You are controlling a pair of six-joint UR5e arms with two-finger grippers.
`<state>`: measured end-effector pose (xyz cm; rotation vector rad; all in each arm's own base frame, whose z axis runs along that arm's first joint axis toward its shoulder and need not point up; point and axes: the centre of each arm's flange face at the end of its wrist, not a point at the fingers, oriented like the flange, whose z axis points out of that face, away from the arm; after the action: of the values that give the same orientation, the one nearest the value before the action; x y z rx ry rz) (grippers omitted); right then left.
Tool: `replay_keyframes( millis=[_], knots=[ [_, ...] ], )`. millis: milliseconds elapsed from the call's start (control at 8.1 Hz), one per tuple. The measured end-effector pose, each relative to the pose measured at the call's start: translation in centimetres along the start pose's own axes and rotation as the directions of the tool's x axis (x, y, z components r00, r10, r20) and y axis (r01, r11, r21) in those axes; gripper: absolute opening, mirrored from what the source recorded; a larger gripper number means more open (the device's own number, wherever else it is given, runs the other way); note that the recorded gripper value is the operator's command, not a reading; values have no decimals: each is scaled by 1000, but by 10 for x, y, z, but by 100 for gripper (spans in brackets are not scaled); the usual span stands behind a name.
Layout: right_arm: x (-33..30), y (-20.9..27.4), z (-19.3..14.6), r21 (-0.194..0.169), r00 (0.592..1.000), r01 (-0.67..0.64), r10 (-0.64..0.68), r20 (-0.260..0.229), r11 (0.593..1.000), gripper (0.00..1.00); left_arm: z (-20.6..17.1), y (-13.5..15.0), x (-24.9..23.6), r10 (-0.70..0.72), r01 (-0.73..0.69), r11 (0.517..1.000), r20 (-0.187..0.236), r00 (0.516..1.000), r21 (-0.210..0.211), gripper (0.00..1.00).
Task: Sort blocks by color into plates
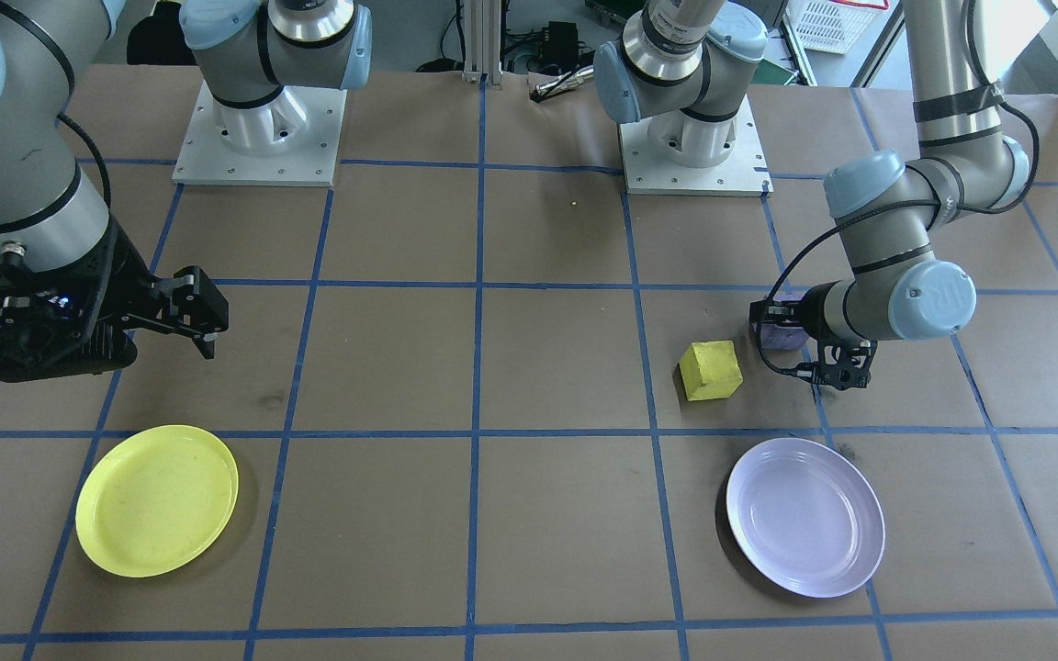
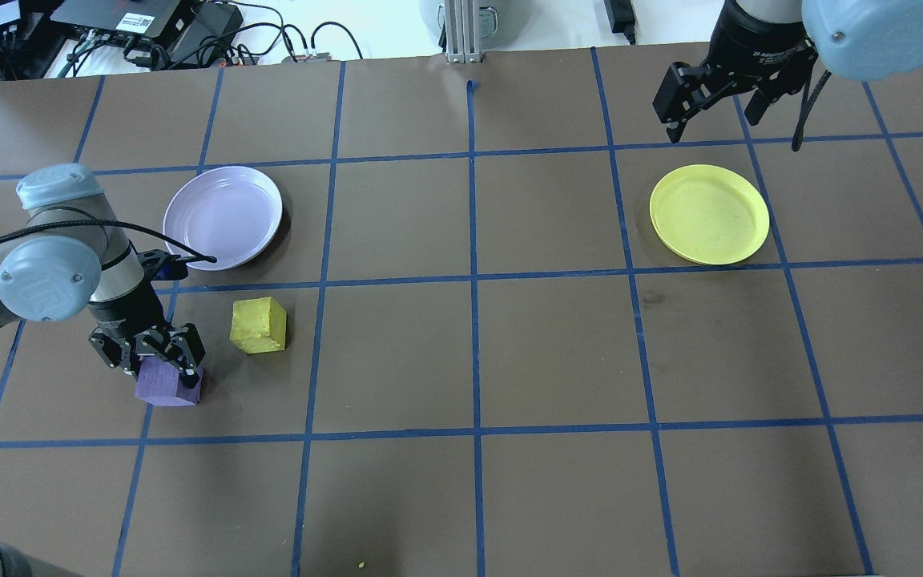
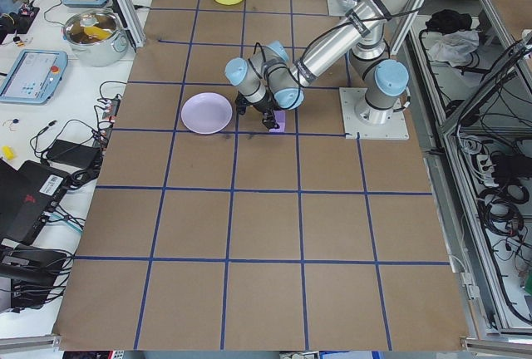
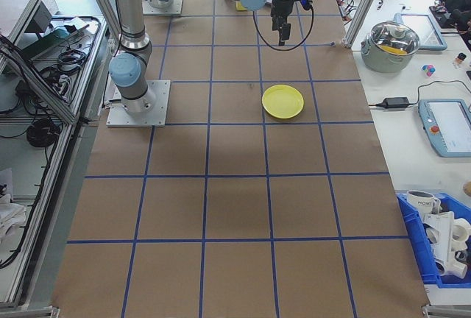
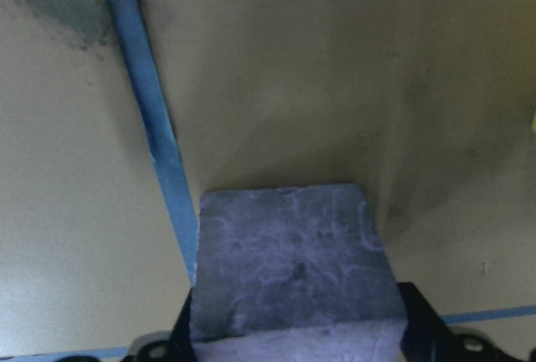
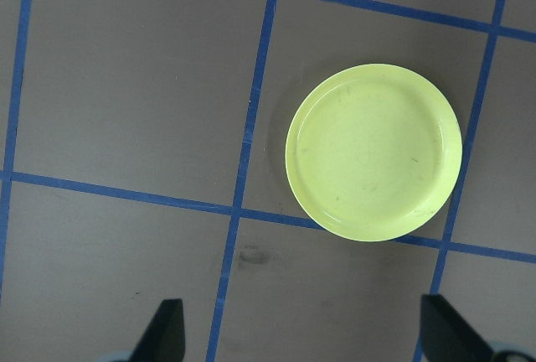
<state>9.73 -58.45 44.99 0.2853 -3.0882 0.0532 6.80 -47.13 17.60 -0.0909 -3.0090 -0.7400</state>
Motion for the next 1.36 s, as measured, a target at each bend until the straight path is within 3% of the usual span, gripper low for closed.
replay_keyframes(
  millis=[247,494,864,1111,1358],
  knots=[
    [0,1,0,-7,999,-40,40,2,999,100,0,0,0,4,-4,1000,0,1000,-4,17],
    [-1,1,1,-11,998,-59,59,5,998,100,-12,4,-1,2,-2,1000,9,1000,-4,3],
    [0,1,1,-11,998,-62,63,3,998,100,-122,-8,-25,-8,7,999,29,1000,35,2],
    [0,1,1,-10,998,-70,70,1,998,100,-172,-52,-40,-14,12,997,27,1000,72,3],
    [0,2,1,-10,994,-111,111,0,994,100,-185,-103,-24,-37,35,993,20,999,113,3]
  ],
)
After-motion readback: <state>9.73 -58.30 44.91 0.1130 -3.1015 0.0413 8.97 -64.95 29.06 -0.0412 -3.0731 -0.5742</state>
